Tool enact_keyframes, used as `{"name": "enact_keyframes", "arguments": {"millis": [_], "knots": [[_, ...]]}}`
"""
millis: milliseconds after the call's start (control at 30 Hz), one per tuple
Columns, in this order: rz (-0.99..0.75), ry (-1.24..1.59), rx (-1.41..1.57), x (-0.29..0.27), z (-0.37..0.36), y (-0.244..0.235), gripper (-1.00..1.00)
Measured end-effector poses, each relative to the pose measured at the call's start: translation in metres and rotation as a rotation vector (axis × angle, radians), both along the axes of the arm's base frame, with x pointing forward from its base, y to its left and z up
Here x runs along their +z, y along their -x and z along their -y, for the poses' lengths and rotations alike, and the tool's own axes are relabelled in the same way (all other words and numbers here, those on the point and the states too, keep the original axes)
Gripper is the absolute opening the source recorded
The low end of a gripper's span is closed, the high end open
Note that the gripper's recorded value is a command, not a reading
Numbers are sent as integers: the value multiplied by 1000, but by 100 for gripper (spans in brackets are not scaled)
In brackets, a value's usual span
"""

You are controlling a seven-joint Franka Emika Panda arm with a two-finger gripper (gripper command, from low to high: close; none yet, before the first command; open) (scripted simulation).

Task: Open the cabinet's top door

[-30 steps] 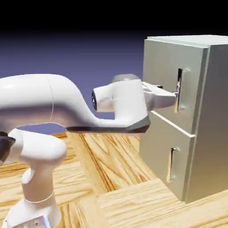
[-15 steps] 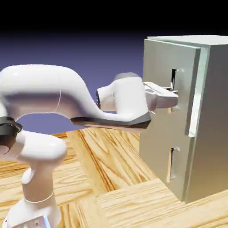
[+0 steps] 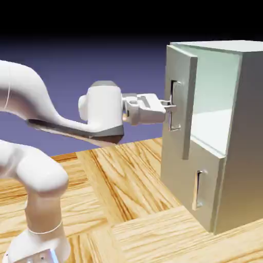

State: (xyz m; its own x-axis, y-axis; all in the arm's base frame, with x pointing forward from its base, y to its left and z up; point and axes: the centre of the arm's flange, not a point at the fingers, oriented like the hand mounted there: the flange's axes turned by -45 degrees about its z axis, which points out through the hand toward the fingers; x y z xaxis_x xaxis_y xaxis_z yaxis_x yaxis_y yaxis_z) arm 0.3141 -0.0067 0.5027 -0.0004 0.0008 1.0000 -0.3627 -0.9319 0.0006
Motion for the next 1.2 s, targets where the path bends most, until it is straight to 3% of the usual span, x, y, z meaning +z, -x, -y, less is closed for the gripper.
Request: {"name": "enact_keyframes", "arguments": {"millis": [667, 1200], "knots": [[0, 0, -369, 0, -109, 73, -100], [0, -1, -761, 0, -245, 102, -100]]}}
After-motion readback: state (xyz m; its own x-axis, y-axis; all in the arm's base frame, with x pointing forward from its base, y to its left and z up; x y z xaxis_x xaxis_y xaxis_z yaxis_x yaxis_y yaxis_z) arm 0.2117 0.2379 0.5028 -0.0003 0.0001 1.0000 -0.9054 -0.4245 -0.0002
